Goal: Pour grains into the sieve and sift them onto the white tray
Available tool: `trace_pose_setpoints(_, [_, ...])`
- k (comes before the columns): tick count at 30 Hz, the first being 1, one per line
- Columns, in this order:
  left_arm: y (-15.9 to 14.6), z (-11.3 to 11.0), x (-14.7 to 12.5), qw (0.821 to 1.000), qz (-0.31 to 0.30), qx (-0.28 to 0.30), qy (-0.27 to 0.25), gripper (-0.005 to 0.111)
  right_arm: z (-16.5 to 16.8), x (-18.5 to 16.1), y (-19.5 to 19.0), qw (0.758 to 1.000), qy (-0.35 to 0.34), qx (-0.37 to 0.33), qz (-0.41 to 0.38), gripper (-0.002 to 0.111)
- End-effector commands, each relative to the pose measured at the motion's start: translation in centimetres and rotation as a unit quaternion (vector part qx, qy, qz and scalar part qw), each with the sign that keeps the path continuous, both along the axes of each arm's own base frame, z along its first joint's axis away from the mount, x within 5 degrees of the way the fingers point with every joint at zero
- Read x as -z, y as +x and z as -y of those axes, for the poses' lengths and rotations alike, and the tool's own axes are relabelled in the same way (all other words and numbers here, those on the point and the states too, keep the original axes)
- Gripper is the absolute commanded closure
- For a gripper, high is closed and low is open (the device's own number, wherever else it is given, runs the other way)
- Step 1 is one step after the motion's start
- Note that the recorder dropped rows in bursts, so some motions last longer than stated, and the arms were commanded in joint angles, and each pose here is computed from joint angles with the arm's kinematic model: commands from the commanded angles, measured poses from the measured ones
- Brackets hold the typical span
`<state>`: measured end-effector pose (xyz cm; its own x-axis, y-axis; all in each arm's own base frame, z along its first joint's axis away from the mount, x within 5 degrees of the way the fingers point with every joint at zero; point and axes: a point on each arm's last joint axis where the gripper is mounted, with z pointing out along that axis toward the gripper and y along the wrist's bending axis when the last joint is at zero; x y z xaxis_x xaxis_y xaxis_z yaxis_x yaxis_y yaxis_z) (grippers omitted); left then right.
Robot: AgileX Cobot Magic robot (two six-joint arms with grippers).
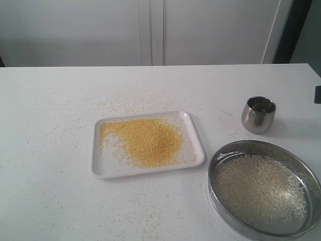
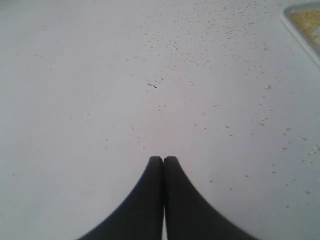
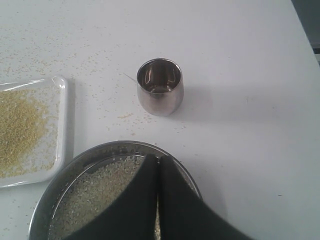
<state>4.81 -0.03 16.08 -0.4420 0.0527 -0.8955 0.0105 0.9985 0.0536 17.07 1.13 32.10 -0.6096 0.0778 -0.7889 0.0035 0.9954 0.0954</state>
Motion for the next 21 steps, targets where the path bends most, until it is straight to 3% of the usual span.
trace_pose_setpoints(1, [0.0,0.2,0.3,1.0,-0.006,0.012,-0.005,0.107,0.1,0.1,0.0,1.0,0.001,0.002,0.003,0.108])
trace_pose_setpoints(12, [0.0,0.2,0.3,1.0,-0.006,0.012,-0.005,0.107,0.1,0.0,-0.1,1.0,0.0,0.002,0.005,0.108])
trace_pose_setpoints(21, [0.0,0.2,0.3,1.0,-0.006,0.012,-0.005,0.107,0.2,-2.2,-3.0,0.997,0.004,0.002,0.074,0.108])
